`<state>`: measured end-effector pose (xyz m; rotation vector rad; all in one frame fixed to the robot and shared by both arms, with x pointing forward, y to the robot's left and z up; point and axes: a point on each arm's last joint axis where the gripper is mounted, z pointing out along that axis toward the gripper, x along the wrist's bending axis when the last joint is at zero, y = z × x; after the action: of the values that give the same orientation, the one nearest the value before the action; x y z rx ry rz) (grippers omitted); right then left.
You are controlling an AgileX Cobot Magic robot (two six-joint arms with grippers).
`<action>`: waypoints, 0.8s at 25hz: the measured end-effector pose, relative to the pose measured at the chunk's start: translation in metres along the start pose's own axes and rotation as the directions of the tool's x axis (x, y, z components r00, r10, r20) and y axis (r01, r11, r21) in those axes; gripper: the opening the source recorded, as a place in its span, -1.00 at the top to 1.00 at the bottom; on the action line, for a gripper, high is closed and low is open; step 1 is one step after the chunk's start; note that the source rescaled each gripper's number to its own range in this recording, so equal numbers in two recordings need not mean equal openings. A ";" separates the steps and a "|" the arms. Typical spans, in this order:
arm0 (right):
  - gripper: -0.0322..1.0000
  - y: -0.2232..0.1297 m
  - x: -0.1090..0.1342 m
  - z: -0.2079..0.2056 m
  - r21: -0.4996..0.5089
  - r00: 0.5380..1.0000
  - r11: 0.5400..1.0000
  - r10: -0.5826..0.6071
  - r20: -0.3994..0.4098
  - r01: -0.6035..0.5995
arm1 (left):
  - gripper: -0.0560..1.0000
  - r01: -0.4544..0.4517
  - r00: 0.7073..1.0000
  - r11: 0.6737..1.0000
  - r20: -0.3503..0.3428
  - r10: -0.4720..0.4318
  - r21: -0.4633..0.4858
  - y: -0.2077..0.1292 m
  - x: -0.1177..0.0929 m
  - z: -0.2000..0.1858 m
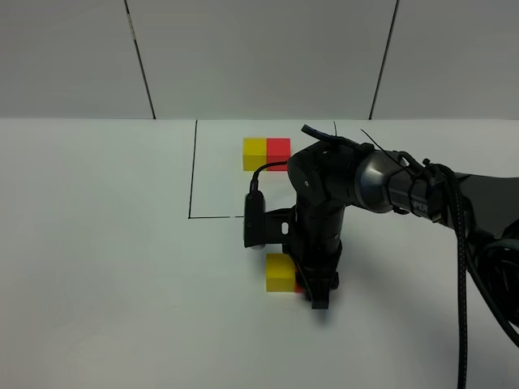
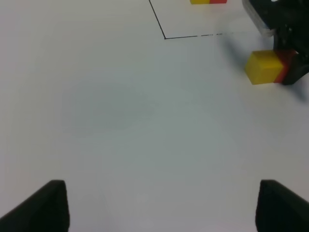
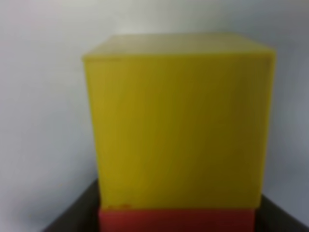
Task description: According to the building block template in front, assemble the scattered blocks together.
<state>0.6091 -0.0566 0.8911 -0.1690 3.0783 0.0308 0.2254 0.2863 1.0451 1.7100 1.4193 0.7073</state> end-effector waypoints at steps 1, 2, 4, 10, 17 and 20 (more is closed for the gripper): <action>0.29 0.000 0.000 -0.002 -0.001 1.000 1.000 0.000 0.002 0.000 | -0.36 0.000 1.000 1.000 0.000 0.000 0.000 0.000 0.000 0.000; -0.02 0.000 0.000 -0.005 -0.004 1.000 1.000 0.000 0.008 0.000 | -0.36 0.000 1.000 1.000 0.000 0.000 0.000 0.000 0.000 0.000; -0.61 0.000 -0.001 -0.015 -0.014 1.000 1.000 0.008 0.027 -0.007 | -0.36 0.000 1.000 1.000 0.000 0.000 0.000 0.000 0.000 0.000; -1.00 0.002 0.004 -0.074 -0.089 0.979 0.983 0.168 0.118 -0.158 | -0.36 0.000 1.000 1.000 0.000 0.000 0.000 0.000 0.000 0.000; -1.00 -0.051 0.010 -0.165 -0.294 0.660 0.667 0.738 0.140 -0.684 | -0.36 0.000 1.000 1.000 0.000 0.000 0.000 0.000 0.000 0.000; -1.00 -0.104 0.023 -0.177 -0.326 0.455 0.472 0.881 0.130 -0.819 | -0.36 0.000 1.000 1.000 0.000 0.000 0.000 0.000 0.000 0.000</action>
<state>0.5877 -0.1669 1.0644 1.2988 2.4835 0.3997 0.2254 0.2863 1.0451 1.7100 1.4193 0.7073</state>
